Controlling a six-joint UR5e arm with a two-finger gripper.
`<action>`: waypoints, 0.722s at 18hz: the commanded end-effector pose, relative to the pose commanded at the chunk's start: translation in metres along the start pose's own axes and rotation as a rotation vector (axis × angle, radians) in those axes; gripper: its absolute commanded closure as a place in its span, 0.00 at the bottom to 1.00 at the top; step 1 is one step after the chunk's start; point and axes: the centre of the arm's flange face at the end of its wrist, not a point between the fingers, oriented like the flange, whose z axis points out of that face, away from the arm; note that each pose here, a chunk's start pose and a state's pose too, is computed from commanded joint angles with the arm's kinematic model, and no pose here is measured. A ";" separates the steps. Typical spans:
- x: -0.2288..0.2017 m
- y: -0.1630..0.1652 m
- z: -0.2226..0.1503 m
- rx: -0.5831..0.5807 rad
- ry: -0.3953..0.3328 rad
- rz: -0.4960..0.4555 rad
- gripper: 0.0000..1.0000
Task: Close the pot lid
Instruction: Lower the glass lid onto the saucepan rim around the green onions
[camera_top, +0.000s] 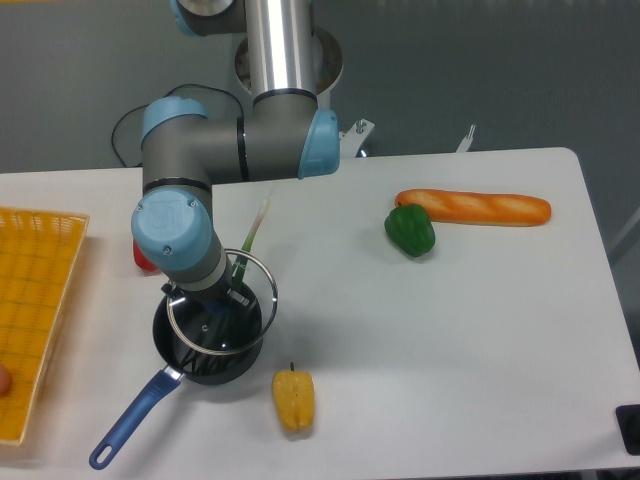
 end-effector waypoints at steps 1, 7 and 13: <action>-0.001 -0.001 0.001 -0.001 0.001 -0.005 0.42; 0.003 -0.006 0.006 -0.009 0.001 -0.009 0.42; 0.008 -0.014 0.008 -0.007 -0.005 0.004 0.42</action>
